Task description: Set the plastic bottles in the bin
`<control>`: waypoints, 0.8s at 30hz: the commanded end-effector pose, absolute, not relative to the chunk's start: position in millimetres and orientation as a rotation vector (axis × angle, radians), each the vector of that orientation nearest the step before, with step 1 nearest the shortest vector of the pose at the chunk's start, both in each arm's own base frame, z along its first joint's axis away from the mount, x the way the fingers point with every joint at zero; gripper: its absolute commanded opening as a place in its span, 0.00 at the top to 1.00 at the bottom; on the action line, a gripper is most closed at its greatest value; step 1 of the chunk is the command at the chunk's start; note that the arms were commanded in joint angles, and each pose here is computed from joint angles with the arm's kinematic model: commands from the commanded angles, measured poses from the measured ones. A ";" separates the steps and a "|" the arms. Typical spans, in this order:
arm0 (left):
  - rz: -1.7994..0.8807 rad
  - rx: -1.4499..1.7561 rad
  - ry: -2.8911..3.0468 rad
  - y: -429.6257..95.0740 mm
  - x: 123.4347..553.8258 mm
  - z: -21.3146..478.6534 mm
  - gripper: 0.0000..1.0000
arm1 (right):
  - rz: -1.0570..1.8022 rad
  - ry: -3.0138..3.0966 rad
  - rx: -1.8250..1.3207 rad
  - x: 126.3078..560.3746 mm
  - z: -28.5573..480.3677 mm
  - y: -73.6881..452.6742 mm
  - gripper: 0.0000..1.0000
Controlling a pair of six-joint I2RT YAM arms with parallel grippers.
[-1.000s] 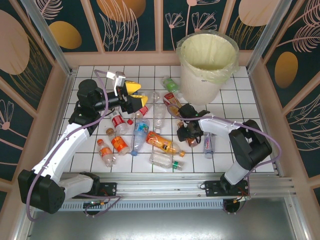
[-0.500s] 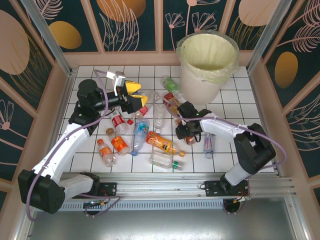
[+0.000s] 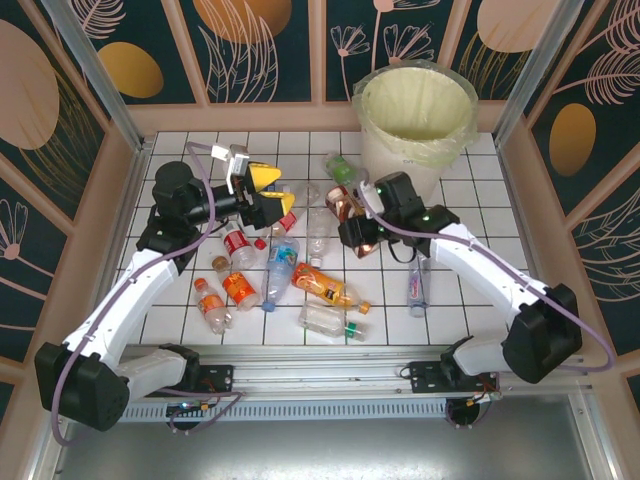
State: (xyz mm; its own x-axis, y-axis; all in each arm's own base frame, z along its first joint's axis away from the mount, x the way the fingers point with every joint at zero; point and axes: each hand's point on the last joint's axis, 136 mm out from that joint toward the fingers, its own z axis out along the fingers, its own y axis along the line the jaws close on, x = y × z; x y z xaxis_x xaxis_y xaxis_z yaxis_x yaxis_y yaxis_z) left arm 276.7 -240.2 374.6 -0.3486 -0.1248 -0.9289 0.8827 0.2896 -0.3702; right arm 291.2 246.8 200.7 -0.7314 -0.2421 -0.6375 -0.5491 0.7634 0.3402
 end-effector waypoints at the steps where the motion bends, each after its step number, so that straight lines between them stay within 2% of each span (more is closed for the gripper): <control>1: -1.268 0.775 1.465 -240.8 261.8 385.4 0.02 | 0.859 2.169 -0.638 296.6 266.1 263.1 0.40; 11: -1.233 0.743 1.426 -235.3 259.5 392.2 0.02 | 0.880 1.844 -0.543 332.3 378.6 248.4 0.40; 24: -1.224 0.687 1.390 -230.2 259.7 397.4 0.01 | 0.652 1.694 -0.290 403.8 455.2 199.4 0.39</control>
State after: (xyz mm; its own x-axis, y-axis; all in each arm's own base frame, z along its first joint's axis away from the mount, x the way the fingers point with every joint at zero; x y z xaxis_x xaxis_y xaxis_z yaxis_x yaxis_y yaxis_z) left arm 264.8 -231.2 383.5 -0.2710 -0.1961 -0.9424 0.8974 0.3027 -0.3210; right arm 382.6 215.7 430.6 -0.3042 0.1107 -0.9462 -0.5943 0.7542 0.2793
